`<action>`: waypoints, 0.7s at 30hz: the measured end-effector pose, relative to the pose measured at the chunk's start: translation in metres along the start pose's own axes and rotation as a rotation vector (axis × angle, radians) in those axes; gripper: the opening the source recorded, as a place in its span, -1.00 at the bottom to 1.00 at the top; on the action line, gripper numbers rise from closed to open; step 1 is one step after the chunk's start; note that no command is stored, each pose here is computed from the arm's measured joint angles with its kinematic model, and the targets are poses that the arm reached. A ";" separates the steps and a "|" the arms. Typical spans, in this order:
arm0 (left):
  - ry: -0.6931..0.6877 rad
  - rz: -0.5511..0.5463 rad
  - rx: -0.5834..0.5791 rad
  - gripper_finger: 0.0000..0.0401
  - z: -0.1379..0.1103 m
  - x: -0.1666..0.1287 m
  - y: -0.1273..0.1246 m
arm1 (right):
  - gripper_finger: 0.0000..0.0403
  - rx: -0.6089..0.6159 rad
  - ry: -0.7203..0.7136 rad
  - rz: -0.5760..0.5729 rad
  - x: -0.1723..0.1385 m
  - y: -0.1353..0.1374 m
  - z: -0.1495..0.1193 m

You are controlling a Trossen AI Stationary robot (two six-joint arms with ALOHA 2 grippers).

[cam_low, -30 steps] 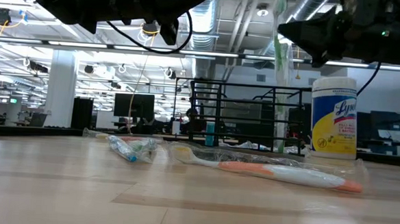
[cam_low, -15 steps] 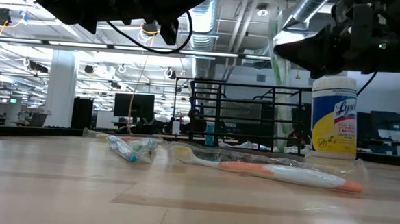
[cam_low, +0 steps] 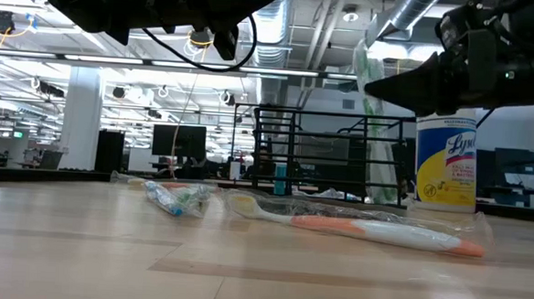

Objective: Pick & Place toothbrushing station
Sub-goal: Put the green toothbrush into the wire organizer

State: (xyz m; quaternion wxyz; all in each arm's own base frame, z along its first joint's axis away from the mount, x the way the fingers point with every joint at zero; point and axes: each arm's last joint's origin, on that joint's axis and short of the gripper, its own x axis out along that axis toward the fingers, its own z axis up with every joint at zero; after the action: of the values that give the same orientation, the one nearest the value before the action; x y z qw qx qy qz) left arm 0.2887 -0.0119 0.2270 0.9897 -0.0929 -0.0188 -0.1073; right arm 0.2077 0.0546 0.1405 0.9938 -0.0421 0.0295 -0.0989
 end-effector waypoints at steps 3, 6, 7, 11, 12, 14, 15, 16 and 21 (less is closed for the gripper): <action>0.000 0.000 0.000 -0.99 0.000 0.000 0.000 | -1.00 -0.005 0.010 0.001 0.000 0.000 -0.001; 0.000 0.000 0.000 -0.99 0.000 0.000 0.000 | -1.00 -0.008 0.015 0.004 0.000 0.001 -0.002; 0.000 0.000 0.000 -0.99 0.000 0.000 0.000 | -1.00 -0.008 0.015 0.005 0.000 0.001 -0.002; 0.000 0.000 0.000 -0.99 0.000 0.000 0.000 | -1.00 -0.007 0.013 0.006 0.000 0.001 -0.001; 0.000 0.000 0.000 -0.99 0.000 0.000 0.000 | -1.00 -0.006 0.013 0.007 0.000 0.001 -0.001; 0.000 0.000 0.000 -0.99 0.000 0.000 0.000 | -1.00 -0.007 0.012 0.010 -0.001 0.001 -0.001; 0.000 0.000 0.000 -0.99 0.000 0.000 0.000 | -1.00 -0.006 0.012 0.012 -0.001 0.002 -0.001; 0.000 0.000 0.000 -0.99 0.000 0.000 0.000 | -1.00 -0.005 0.009 0.012 -0.001 0.002 -0.001; 0.000 0.000 0.000 -0.99 0.000 0.000 0.000 | -0.88 -0.006 -0.016 0.011 -0.001 0.002 0.002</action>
State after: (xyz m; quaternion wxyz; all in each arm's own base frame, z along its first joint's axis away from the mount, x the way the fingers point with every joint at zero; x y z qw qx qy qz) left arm 0.2887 -0.0118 0.2270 0.9897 -0.0927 -0.0188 -0.1073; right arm 0.2073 0.0566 0.1421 0.9944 -0.0458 0.0219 -0.0931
